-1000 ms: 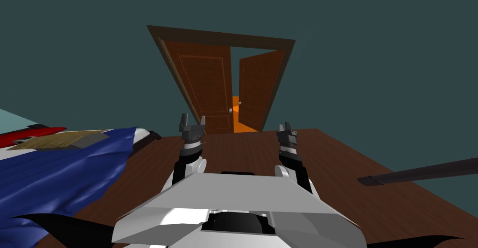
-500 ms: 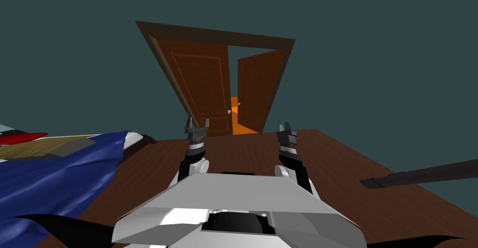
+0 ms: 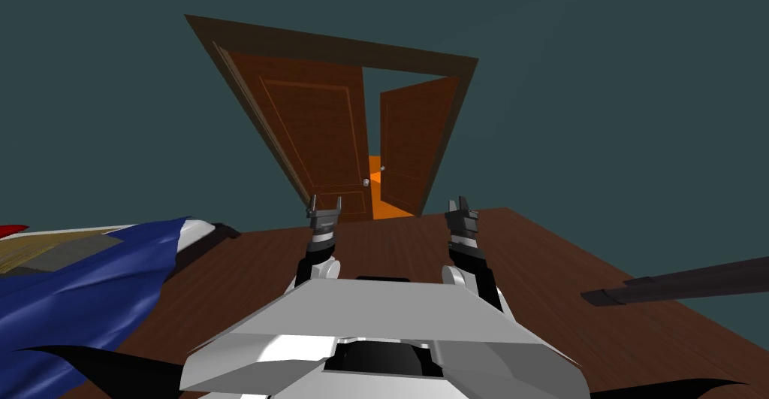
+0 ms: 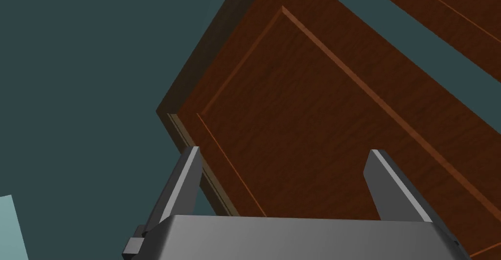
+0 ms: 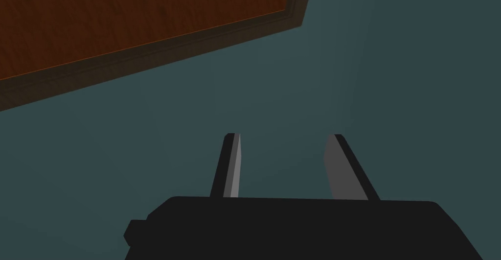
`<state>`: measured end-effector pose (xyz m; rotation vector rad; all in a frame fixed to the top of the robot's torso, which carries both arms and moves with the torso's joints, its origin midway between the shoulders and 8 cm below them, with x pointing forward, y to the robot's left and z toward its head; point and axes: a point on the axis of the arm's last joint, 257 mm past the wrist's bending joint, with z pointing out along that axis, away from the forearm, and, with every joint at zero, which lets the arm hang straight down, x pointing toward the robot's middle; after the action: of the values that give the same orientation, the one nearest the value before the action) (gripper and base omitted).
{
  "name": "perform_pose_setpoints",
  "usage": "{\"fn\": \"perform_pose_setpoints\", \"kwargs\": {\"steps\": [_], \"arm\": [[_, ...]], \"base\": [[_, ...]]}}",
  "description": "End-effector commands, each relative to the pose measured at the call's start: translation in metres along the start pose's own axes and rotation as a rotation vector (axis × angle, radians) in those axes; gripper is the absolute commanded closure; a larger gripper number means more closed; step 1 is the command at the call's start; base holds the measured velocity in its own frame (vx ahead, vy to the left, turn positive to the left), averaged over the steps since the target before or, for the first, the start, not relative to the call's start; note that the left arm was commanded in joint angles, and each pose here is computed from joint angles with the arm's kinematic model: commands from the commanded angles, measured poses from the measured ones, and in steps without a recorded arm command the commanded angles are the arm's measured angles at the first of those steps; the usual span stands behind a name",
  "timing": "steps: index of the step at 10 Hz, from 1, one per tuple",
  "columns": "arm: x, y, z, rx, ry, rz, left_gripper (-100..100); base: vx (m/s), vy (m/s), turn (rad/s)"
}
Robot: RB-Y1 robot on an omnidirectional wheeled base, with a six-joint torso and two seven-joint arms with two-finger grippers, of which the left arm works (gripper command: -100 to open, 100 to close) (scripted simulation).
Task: Push the door open
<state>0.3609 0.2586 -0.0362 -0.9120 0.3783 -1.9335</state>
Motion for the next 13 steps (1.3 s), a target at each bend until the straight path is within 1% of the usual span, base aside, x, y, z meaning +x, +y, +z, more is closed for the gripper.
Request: {"fn": "perform_pose_setpoints", "kwargs": {"steps": [1,4,5,9,10,13], "arm": [[-0.005,0.010,-0.0044,-0.016,-0.018,-0.052,-100],[-0.016,0.027,-0.0148,-0.043,-0.053,-0.135,-100],[-0.024,0.038,-0.0224,-0.060,-0.078,-0.189,-100],[-0.039,0.060,-0.0394,-0.094,-0.134,-0.293,-100],[-0.047,0.071,-0.0487,-0.109,-0.164,-0.343,-100],[-0.059,0.087,-0.0635,-0.131,-0.211,-0.413,-100]], "base": [[0.114,0.005,-0.037],[0.105,-0.006,-0.033],[0.131,0.008,-0.055],[0.113,-0.003,-0.038],[0.137,0.006,-0.070],[0.130,0.010,-0.038]]}}
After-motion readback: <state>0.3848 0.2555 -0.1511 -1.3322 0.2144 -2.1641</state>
